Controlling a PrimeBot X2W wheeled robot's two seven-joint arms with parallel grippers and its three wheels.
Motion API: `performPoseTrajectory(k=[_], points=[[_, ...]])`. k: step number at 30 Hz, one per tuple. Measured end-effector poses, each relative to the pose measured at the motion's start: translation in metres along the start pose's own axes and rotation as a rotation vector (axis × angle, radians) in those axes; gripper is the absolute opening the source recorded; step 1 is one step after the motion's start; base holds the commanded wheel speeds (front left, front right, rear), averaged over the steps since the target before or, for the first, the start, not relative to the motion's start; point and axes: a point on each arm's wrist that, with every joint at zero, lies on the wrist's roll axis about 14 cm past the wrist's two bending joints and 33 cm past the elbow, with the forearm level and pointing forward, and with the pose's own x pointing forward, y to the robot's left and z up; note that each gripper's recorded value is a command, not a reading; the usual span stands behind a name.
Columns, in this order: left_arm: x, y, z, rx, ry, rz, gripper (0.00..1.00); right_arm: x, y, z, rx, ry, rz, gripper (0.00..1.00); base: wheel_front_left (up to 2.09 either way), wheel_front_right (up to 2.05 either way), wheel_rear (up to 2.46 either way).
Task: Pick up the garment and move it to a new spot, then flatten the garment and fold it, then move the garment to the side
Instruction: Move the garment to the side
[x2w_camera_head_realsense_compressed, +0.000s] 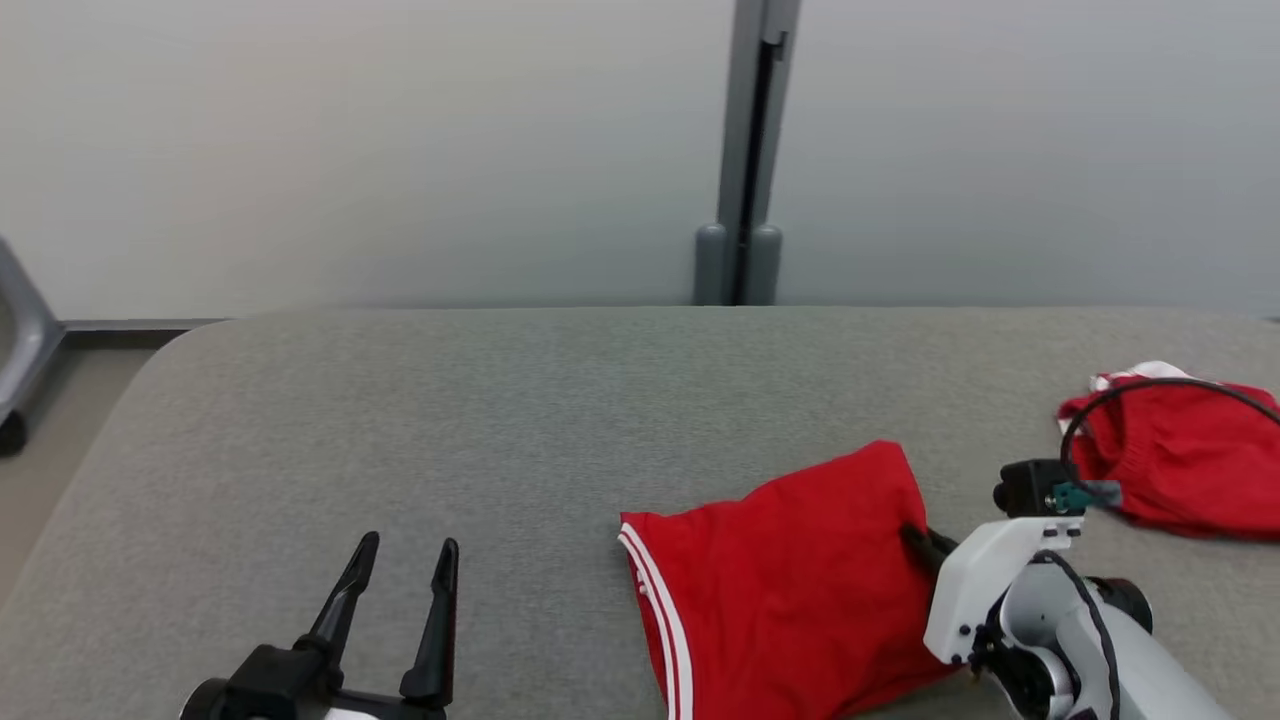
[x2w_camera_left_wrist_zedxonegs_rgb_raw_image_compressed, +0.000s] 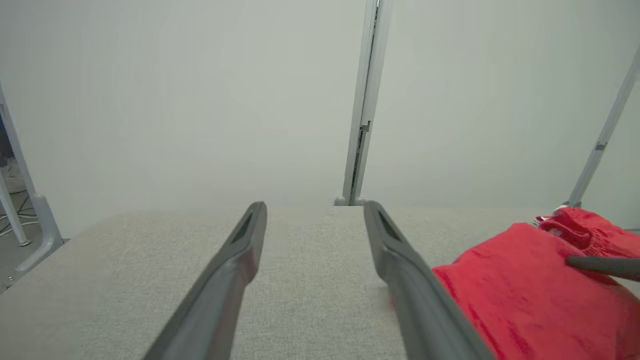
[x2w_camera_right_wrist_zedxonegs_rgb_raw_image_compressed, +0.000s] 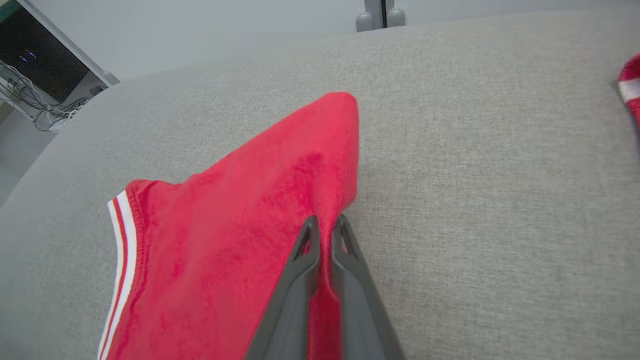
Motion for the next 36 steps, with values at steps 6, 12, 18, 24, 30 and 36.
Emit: performPoseTrajectory(k=[6,12,18,24,30,36], points=[[0.035,-0.054,-0.007,-0.026,0.015,-0.177,1.0,-0.022,-0.043,0.021,0.0,-0.056,-0.094,0.0,0.0,0.0,0.0],[0.057,-0.098,-0.026,-0.04,0.061,-0.319,1.0,-0.039,-0.07,0.035,-0.014,-0.102,-0.158,0.0,0.0,0.0,0.0],[0.075,-0.115,-0.046,-0.043,0.105,-0.387,1.0,-0.037,-0.093,0.062,-0.108,-0.119,-0.201,0.0,0.0,0.0,0.0],[0.093,-0.113,-0.072,-0.044,0.161,-0.409,1.0,-0.024,-0.139,0.095,-0.142,-0.139,-0.28,0.0,0.0,0.0,0.0],[0.107,-0.104,-0.095,-0.043,0.205,-0.404,1.0,-0.018,-0.204,0.112,-0.148,-0.123,-0.415,0.0,0.0,0.0,0.0],[0.111,-0.089,-0.11,-0.037,0.239,-0.372,1.0,-0.013,-0.238,0.125,-0.166,-0.137,-0.483,0.0,0.0,0.0,0.0]])
